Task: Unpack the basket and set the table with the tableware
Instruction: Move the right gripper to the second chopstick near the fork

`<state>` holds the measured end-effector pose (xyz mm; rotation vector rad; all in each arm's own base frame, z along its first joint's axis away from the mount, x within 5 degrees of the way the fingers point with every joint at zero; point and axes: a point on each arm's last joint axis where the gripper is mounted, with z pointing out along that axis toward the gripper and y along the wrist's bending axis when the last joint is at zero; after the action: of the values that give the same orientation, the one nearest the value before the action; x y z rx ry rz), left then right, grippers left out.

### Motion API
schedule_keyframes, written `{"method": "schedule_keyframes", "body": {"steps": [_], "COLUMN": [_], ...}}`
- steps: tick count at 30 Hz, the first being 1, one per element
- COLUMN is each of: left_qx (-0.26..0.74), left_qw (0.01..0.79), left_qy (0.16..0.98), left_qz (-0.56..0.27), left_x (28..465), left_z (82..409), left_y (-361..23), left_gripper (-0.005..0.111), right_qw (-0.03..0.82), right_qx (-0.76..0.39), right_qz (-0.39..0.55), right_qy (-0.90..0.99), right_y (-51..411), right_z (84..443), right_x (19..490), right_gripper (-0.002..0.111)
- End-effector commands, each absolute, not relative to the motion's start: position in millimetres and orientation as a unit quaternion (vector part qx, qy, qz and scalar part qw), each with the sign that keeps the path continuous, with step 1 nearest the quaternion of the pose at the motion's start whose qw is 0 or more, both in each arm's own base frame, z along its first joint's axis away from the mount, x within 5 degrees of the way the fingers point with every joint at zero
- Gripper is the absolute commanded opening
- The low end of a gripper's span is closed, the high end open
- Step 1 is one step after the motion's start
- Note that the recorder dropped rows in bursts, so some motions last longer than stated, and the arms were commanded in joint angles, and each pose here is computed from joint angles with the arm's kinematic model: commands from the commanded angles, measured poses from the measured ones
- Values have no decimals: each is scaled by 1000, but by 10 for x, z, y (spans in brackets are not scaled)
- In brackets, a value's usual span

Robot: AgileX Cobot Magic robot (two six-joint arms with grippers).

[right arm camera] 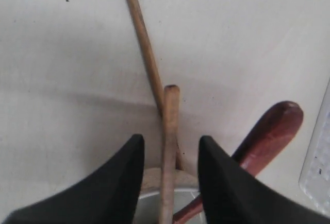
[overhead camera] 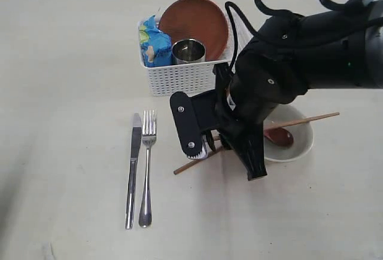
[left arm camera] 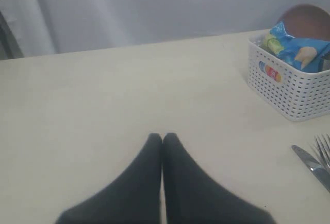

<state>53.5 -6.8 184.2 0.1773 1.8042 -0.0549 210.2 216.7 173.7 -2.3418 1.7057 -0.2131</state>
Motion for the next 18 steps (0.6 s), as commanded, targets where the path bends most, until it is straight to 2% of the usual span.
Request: {"method": "schedule_keyframes", "body": {"steps": [1,9,15,18], "left_qx": [75,75,75,75], "left_qw": [620,620,620,620], "left_qy": [781,781,781,781], "left_qz": [-24,-24,-24,-24], "left_x": [536,536,536,536], "left_z": [1843,1843,1843,1843], "left_y": [-68,-68,-68,-68], "left_gripper": [0,0,0,0], "right_qw": [125,174,222,205], "right_qx": [-795,-765,-688,-713], "right_qz": [-70,-31,96,135], "right_qy": [589,620,684,657], "right_y": [2153,2150,2168,2201], "right_z": [1770,2041,2410,2465], "right_x": [2104,2013,1772,1616], "right_gripper": [47,45,42,36]}}
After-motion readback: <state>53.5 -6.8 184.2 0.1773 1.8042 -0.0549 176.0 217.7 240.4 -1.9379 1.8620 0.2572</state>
